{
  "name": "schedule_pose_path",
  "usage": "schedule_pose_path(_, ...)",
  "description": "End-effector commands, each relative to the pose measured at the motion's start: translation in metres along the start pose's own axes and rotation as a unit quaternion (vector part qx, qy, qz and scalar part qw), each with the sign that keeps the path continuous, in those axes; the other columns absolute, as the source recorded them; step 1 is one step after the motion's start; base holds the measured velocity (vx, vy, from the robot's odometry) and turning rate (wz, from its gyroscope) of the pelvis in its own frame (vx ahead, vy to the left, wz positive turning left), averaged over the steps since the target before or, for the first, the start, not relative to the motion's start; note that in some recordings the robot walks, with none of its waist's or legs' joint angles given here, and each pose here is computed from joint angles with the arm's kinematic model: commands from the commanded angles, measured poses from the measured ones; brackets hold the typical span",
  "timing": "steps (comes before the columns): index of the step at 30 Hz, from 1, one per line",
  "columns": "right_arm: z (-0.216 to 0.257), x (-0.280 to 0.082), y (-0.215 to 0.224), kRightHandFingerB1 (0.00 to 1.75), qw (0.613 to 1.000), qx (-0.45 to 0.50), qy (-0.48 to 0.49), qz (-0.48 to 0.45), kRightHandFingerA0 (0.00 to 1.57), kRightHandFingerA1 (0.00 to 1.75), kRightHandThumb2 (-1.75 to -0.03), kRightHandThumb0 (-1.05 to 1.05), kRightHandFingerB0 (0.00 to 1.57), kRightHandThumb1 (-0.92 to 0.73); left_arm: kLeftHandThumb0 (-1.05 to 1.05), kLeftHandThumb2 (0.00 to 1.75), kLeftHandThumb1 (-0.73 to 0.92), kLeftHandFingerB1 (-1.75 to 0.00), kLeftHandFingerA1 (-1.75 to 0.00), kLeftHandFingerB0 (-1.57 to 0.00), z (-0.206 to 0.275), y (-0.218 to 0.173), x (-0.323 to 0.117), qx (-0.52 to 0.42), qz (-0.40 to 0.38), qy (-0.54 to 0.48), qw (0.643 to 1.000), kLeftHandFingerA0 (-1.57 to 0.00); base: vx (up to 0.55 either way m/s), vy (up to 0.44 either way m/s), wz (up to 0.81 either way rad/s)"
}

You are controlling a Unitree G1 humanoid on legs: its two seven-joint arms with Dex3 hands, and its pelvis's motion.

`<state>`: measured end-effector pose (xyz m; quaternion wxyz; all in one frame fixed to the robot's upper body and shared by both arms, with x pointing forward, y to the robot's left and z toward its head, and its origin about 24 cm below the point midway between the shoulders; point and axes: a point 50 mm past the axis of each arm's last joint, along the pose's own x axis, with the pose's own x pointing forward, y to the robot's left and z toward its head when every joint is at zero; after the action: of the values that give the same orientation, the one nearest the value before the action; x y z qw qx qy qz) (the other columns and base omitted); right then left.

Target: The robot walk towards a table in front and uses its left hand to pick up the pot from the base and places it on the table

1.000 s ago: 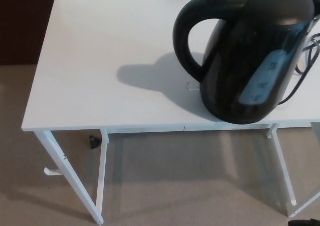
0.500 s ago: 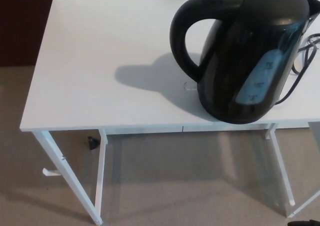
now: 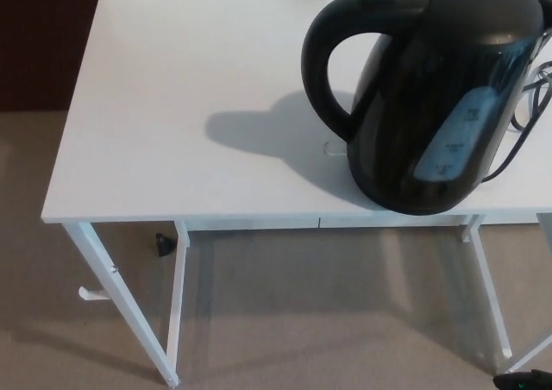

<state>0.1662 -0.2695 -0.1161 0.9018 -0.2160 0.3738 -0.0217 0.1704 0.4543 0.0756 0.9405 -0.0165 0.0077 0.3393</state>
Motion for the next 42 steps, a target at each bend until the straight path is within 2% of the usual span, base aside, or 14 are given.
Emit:
schedule_pose_path(1, 0.002, 0.002, -0.007, 0.51, 1.000, -0.005, 0.003, -0.012, 0.69, 0.56, -0.70, -0.35, 0.55, -0.49, -0.09, 0.97, 0.57, -0.47, -0.49, 0.00, 0.103, -0.111, 0.013, -0.012, -0.195, -0.120, 0.973, -0.01, 0.00, 0.000, 0.00)
schedule_pose_path(10, 0.010, 0.005, -0.009, 0.52, 1.000, -0.003, -0.007, -0.014, 0.70, 0.56, -0.71, -0.35, 0.57, -0.49, -0.15, 0.90, 0.43, -0.47, -0.49, -0.01, 0.126, -0.237, -0.024, 0.031, -0.397, -0.157, 0.904, -0.02, 0.00, 0.000, 0.00)
schedule_pose_path(11, 0.010, 0.005, -0.009, 0.52, 1.000, -0.005, -0.008, -0.014, 0.72, 0.57, -0.72, -0.36, 0.57, -0.49, -0.24, 0.55, 0.47, -0.28, -0.32, -0.15, 0.126, -0.246, -0.027, 0.033, -0.404, -0.156, 0.900, -0.15, 0.00, 0.000, 0.00)
schedule_pose_path(14, 0.012, 0.005, -0.009, 0.52, 1.000, -0.008, -0.014, -0.015, 0.68, 0.56, -0.71, -0.35, 0.56, -0.49, -0.29, 0.56, 0.47, -0.28, -0.33, -0.15, 0.125, -0.295, -0.042, 0.062, -0.433, -0.152, 0.886, -0.16, 0.00, 0.000, 0.00)
schedule_pose_path(15, 0.012, 0.005, -0.009, 0.43, 1.000, -0.010, -0.014, -0.013, 0.72, 0.47, -0.56, -0.28, 0.60, -0.57, -0.18, 0.90, 0.42, -0.47, -0.49, -0.01, 0.123, -0.309, -0.047, 0.067, -0.439, -0.150, 0.883, -0.03, 0.00, 0.000, 0.00)
schedule_pose_path(16, 0.011, 0.005, -0.009, 0.43, 1.000, -0.011, -0.014, -0.012, 0.72, 0.47, -0.56, -0.28, 0.60, -0.57, -0.18, 0.90, 0.42, -0.47, -0.49, -0.01, 0.122, -0.318, -0.050, 0.066, -0.444, -0.148, 0.881, -0.03, 0.00, 0.000, 0.00)
schedule_pose_path(17, 0.011, 0.004, -0.009, 0.43, 1.000, -0.014, -0.015, -0.012, 0.72, 0.47, -0.56, -0.27, 0.60, -0.57, -0.31, 0.57, 0.47, -0.29, -0.33, -0.14, 0.121, -0.327, -0.051, 0.071, -0.446, -0.143, 0.881, -0.15, 0.00, 0.000, 0.00)
schedule_pose_path(23, 0.011, 0.005, -0.010, 0.43, 1.000, -0.018, -0.012, -0.013, 0.78, 0.49, -0.56, -0.28, 0.59, -0.55, -0.40, 0.60, 0.44, -0.31, -0.36, -0.14, 0.111, -0.371, -0.057, 0.086, -0.451, -0.121, 0.880, -0.15, 0.00, 0.000, 0.00)
schedule_pose_path(24, 0.010, 0.005, -0.009, 0.53, 1.000, -0.016, -0.011, -0.015, 0.72, 0.58, -0.72, -0.36, 0.57, -0.48, -0.25, 0.86, 0.34, -0.47, -0.49, 0.00, 0.110, -0.382, -0.059, 0.090, -0.460, -0.114, 0.876, -0.01, 0.00, 0.000, 0.00)
schedule_pose_path(28, 0.009, 0.004, -0.009, 0.53, 1.000, -0.022, -0.012, -0.013, 0.70, 0.58, -0.72, -0.37, 0.56, -0.48, -0.23, 0.87, 0.36, -0.48, -0.50, 0.00, 0.110, -0.401, -0.067, 0.081, -0.477, -0.108, 0.869, -0.02, 0.00, 0.000, 0.00)
schedule_pose_path(29, 0.009, 0.004, -0.009, 0.52, 1.000, -0.017, -0.011, -0.013, 0.68, 0.57, -0.71, -0.36, 0.55, -0.48, -0.38, 0.54, 0.45, -0.27, -0.33, -0.16, 0.110, -0.405, -0.068, 0.084, -0.474, -0.105, 0.870, -0.17, 0.00, 0.000, 0.00)
schedule_pose_path(31, 0.010, 0.004, -0.009, 0.51, 1.000, -0.016, -0.010, -0.012, 0.67, 0.56, -0.71, -0.36, 0.55, -0.48, -0.43, 0.55, 0.45, -0.27, -0.33, -0.15, 0.110, -0.411, -0.071, 0.104, -0.469, -0.113, 0.870, -0.18, 0.00, 0.000, 0.00)
schedule_pose_path(32, 0.010, 0.005, -0.009, 0.51, 1.000, -0.018, -0.010, -0.012, 0.69, 0.57, -0.71, -0.37, 0.54, -0.48, -0.29, 0.87, 0.32, -0.48, -0.49, 0.00, 0.111, -0.414, -0.072, 0.117, -0.469, -0.123, 0.867, -0.01, 0.00, 0.000, 0.00)
schedule_pose_path(42, 0.010, 0.003, -0.005, 0.43, 1.000, -0.021, -0.019, -0.002, 0.68, 0.46, -0.57, -0.26, 0.57, -0.57, -0.29, 0.85, 0.29, -0.48, -0.49, 0.00, 0.106, -0.428, -0.086, 0.135, -0.489, -0.113, 0.855, 0.00, 0.00, 0.000, 0.00)
